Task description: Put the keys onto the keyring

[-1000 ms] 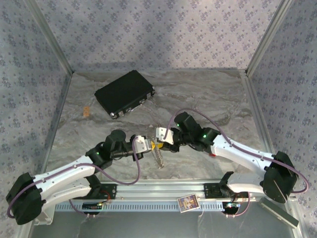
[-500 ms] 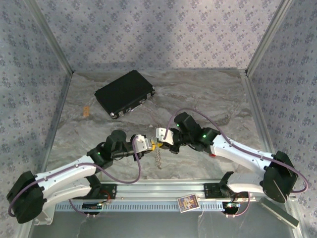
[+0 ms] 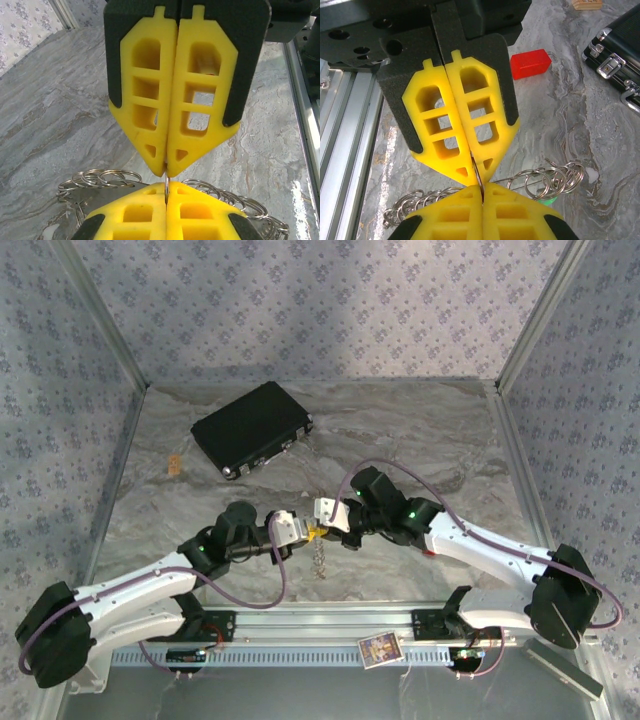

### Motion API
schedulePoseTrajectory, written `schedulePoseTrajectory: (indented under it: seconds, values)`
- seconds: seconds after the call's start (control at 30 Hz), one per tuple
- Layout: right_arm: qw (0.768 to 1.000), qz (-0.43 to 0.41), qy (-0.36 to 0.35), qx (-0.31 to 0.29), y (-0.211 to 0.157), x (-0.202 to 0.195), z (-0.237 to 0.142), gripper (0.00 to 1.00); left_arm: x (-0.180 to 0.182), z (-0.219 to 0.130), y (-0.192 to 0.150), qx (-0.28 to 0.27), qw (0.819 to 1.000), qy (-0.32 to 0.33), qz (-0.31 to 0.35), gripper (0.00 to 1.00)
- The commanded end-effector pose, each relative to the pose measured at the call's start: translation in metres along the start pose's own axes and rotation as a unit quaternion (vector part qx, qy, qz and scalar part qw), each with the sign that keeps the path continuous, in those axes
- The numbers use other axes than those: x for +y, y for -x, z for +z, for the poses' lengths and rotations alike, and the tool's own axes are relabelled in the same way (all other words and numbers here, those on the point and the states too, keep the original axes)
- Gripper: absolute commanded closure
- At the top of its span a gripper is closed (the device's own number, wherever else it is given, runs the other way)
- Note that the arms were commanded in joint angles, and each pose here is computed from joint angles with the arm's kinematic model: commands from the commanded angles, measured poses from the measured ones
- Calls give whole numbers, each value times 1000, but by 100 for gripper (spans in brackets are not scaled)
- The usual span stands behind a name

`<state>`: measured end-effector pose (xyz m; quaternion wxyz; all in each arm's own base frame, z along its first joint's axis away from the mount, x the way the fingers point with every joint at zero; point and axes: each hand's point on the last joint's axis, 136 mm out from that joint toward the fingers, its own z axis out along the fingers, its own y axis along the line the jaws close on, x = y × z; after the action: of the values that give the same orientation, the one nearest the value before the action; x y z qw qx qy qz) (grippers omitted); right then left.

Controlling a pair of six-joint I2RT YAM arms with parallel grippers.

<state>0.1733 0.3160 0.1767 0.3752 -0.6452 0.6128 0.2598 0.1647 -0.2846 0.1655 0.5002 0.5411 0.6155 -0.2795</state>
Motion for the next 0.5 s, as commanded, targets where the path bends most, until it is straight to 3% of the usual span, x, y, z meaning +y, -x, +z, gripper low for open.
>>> schedulePoseTrajectory:
  seconds: [0.0, 0.23, 0.47]
  values:
    - [999, 6, -21, -34, 15, -7, -14, 79, 11, -8, 21, -32, 999, 34, 14, 100]
    - [990, 56, -101, -81, 19, -33, -47, 73, 41, -34, 36, -33, 991, 127, 3, 100]
    - [984, 110, -113, -85, 13, -33, -46, 73, 86, -76, 45, -31, 964, 263, -13, 100]
